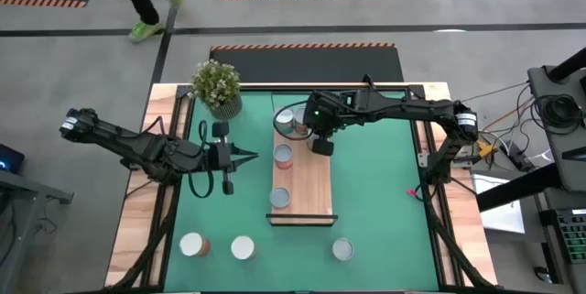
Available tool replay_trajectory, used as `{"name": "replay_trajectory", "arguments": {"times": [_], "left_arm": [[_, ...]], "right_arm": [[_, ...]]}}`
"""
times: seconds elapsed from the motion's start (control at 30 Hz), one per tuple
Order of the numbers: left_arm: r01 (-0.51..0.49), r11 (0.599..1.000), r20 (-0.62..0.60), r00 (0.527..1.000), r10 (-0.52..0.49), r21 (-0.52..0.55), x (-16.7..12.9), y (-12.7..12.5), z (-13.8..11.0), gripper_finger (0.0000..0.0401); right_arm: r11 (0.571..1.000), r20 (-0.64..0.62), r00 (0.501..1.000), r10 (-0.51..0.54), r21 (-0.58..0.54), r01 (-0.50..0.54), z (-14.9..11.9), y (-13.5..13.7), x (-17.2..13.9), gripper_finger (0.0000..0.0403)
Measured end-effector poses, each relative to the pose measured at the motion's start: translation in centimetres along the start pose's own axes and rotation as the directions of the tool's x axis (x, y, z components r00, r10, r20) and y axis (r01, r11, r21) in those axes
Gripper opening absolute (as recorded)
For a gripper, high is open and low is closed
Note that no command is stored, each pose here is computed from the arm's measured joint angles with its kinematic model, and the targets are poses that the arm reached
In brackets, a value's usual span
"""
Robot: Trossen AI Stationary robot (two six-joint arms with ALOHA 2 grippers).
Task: Pick and place cans onto a shelf
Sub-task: Put the canned oranges on the shelf
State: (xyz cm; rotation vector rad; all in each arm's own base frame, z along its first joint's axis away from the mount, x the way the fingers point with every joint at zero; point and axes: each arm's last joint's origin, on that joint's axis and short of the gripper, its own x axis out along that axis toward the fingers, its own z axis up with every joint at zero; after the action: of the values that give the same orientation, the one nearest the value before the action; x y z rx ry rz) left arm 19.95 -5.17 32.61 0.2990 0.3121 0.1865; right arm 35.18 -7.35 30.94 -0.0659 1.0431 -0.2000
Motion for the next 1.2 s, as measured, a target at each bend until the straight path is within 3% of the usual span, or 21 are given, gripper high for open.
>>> {"name": "replay_trajectory", "arguments": {"times": [0.4,0.67,0.93,1.2], "left_arm": [[0.000,1.000,0.000,1.000,0.000,-0.009,0.0,0.0,0.0,0.0000],[0.000,1.000,0.001,1.000,0.000,-0.009,0.0,0.0,0.0,0.0000],[0.000,1.000,0.000,1.000,0.000,-0.017,0.0,0.0,0.0,0.0000],[0.000,1.000,-0.003,1.000,-0.001,-0.015,0.0,0.0,0.0,0.0000]], "right_arm": [[0.998,-0.050,0.997,-0.057,0.009,0.057,-1.6,0.2,2.2,0.0009],[0.989,-0.109,0.993,-0.052,0.134,0.067,-2.2,0.2,2.2,0.0008],[0.946,-0.172,0.984,-0.045,0.309,0.098,-2.8,0.6,2.0,0.0008],[0.950,-0.149,0.989,-0.026,0.305,0.071,-2.3,1.8,1.4,0.0008]]}}
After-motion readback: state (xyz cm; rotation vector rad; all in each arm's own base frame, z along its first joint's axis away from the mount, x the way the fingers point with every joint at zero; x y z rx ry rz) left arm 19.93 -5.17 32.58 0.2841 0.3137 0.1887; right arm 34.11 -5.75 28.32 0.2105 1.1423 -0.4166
